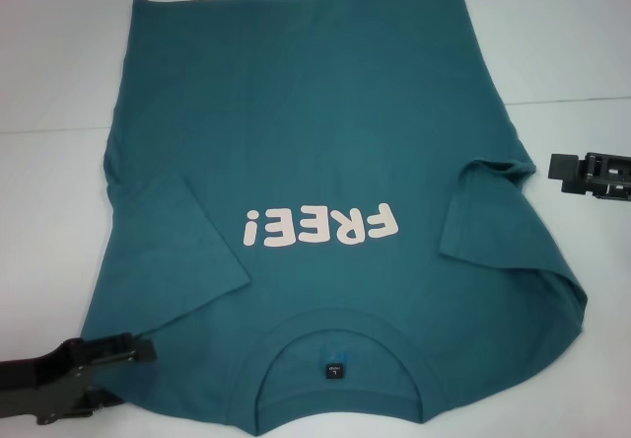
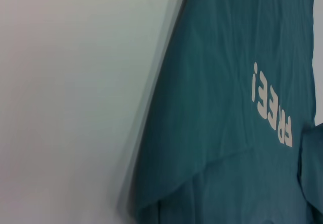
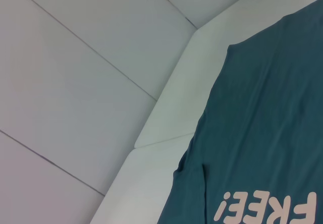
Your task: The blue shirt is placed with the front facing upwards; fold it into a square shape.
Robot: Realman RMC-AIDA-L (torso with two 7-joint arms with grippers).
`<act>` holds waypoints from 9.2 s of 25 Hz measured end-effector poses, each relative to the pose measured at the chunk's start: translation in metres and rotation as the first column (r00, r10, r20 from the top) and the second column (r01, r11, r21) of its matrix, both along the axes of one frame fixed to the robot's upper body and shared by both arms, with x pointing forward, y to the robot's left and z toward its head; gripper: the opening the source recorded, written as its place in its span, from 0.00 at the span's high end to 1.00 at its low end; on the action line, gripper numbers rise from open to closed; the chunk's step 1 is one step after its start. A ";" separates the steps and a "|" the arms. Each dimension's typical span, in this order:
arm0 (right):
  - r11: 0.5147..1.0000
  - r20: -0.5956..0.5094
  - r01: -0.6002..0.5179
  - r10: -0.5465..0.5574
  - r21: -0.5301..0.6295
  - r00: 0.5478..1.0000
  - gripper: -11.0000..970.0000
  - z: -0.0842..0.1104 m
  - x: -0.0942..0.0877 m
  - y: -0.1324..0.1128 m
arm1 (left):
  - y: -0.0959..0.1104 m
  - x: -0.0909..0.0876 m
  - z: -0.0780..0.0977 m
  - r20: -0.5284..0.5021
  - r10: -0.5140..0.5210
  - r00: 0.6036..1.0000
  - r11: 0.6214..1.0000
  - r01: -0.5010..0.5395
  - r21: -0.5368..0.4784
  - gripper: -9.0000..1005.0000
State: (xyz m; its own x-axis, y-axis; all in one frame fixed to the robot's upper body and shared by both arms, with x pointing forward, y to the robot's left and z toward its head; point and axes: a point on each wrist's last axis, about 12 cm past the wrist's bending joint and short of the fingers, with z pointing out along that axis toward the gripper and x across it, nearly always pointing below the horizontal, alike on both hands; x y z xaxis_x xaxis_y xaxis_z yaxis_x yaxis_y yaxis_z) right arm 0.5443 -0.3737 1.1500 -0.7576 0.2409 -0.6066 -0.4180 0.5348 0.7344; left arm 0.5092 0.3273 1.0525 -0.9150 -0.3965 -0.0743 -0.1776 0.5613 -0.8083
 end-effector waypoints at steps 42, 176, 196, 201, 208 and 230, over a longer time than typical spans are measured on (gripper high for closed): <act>1.000 -0.005 0.019 -0.019 0.003 1.000 0.12 -0.001 -0.004 -0.006 | 0.005 0.018 0.005 0.093 0.101 0.990 0.995 -0.103 0.015 0.78; 0.835 -0.138 0.117 -0.224 -0.538 0.965 0.15 -0.052 0.069 0.030 | 0.000 0.018 0.008 0.226 0.091 0.970 0.994 -0.076 -0.073 0.94; 0.822 -0.147 0.073 -0.187 -0.565 0.971 0.15 -0.061 0.073 0.048 | 0.000 0.016 0.005 0.222 0.093 0.971 0.994 -0.077 -0.077 0.94; 0.817 -0.157 0.053 -0.174 -0.574 0.972 0.15 -0.061 0.073 0.050 | 0.000 0.016 0.005 0.222 0.093 0.971 0.994 -0.078 -0.077 0.94; 0.838 -0.193 -0.001 -0.124 -0.546 0.973 0.15 -0.060 0.068 0.056 | 0.000 0.016 0.005 0.223 0.094 0.970 0.994 -0.079 -0.075 0.94; 0.866 -0.318 -0.157 -0.003 -0.474 0.948 0.16 -0.053 0.049 0.055 | 0.001 0.015 0.004 0.218 0.098 0.971 0.994 -0.083 -0.076 0.93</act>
State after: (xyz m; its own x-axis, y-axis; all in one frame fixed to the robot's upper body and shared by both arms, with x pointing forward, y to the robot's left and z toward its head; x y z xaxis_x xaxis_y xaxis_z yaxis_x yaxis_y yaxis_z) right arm 0.5936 -0.3185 1.0972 -0.9238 -0.0922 -0.3717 -0.2770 0.8310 0.4823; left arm 0.5245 0.3279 1.0568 -0.8389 -0.4877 -0.2416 -0.0378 0.4950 -0.8681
